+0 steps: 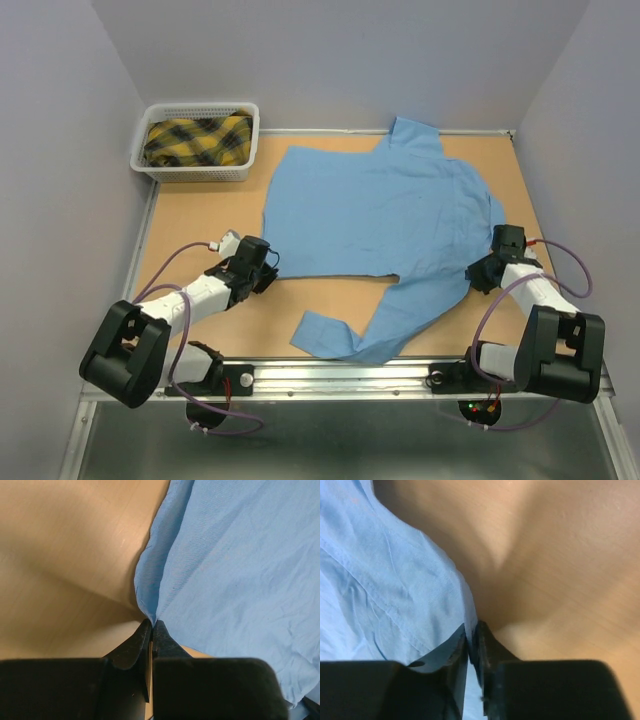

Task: Fold and stack the long sleeve shirts
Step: Fold the shirt

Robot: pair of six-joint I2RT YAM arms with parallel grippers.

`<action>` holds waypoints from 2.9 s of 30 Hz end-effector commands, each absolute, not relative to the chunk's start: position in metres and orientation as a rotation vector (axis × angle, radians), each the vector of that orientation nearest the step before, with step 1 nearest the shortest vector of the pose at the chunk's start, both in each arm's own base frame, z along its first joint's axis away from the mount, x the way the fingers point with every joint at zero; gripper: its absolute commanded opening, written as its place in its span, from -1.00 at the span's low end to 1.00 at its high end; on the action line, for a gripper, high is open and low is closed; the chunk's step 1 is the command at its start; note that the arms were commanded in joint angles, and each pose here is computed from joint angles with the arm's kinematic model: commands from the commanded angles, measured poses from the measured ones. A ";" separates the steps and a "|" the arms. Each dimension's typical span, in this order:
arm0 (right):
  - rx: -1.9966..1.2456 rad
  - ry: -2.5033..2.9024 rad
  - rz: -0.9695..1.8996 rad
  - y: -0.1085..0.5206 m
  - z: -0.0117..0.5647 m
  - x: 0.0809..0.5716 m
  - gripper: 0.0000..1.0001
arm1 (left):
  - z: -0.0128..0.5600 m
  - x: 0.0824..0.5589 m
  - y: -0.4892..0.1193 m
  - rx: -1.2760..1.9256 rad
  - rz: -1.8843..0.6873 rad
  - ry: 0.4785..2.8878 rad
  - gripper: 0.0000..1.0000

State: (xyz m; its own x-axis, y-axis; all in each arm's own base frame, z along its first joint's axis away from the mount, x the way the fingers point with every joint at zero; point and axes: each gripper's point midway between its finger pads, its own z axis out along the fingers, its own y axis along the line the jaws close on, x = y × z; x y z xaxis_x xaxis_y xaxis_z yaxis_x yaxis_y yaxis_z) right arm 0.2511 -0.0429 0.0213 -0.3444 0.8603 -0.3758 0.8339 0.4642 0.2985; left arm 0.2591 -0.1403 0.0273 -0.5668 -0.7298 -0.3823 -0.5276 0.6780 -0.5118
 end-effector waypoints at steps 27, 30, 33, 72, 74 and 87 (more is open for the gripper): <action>1.313 2.130 -0.066 -0.072 0.126 0.261 -0.99 | 0.086 0.283 -0.082 -0.814 -0.096 2.213 -1.00; 1.297 2.138 -0.071 -0.074 0.130 0.271 -0.99 | 0.101 0.303 -0.088 -0.745 -0.077 2.209 -0.99; 1.265 2.169 -0.098 -0.079 0.130 0.282 -0.99 | 0.110 0.320 -0.092 -0.678 -0.039 2.216 -1.00; 1.219 2.340 -0.096 -0.084 0.089 0.343 -0.86 | 0.085 0.395 -0.139 -0.399 -0.003 2.356 -0.63; 1.225 2.345 -0.107 -0.085 0.084 0.342 -0.79 | 0.086 0.398 -0.139 -0.396 -0.003 2.346 -0.51; 1.217 2.263 -0.050 -0.088 0.111 0.369 -0.21 | 0.123 0.417 -0.158 -0.394 -0.144 2.253 0.42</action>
